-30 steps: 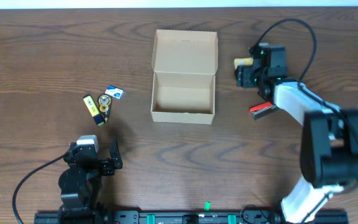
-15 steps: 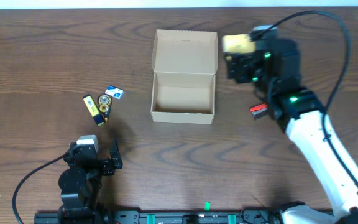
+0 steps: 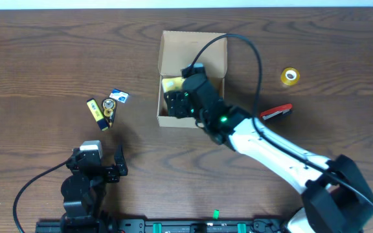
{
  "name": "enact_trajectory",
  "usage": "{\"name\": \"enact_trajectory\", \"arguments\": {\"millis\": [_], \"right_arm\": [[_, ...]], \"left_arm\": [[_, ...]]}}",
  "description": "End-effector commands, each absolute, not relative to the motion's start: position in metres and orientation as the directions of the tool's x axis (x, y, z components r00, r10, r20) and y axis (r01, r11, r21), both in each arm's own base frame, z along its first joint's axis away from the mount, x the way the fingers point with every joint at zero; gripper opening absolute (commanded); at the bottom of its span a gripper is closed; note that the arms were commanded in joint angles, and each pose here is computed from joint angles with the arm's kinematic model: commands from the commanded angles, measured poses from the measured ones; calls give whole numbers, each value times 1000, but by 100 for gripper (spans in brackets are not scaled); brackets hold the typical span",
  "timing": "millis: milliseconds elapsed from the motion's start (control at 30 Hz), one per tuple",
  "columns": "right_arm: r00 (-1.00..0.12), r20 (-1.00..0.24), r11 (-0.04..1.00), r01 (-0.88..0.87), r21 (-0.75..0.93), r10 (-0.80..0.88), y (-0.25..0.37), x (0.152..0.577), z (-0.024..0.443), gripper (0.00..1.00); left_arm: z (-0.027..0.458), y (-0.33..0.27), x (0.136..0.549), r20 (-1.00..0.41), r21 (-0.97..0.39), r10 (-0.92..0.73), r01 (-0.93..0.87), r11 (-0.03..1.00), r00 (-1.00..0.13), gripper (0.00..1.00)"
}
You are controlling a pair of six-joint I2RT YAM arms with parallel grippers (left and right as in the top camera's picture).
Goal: Pack container
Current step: 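Lift the notepad with the right gripper and carry it over the box, then lower the notepad into the box and open the right gripper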
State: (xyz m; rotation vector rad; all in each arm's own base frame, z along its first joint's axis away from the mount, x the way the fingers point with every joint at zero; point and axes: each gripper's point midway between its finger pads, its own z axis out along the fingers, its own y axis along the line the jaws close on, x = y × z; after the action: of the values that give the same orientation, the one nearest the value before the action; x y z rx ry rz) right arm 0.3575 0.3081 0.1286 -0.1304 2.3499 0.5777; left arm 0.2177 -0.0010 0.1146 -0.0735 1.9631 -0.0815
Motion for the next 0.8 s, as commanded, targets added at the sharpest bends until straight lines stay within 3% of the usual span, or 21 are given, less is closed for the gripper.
{"name": "enact_trajectory", "arguments": {"millis": [0, 433, 767], "right_arm": [[-727, -671, 925, -140, 354, 147, 305, 362, 122, 44], [-725, -638, 938, 29, 344, 257, 294, 364, 91, 41], [-754, -609, 929, 5, 369, 246, 305, 362, 80, 49]], "left_arm": [[107, -1, 218, -914, -99, -98, -18, 995, -394, 95], [107, -1, 218, -914, -99, -98, -18, 995, -394, 95], [107, -1, 218, -914, -99, -98, -18, 995, -394, 95]]}}
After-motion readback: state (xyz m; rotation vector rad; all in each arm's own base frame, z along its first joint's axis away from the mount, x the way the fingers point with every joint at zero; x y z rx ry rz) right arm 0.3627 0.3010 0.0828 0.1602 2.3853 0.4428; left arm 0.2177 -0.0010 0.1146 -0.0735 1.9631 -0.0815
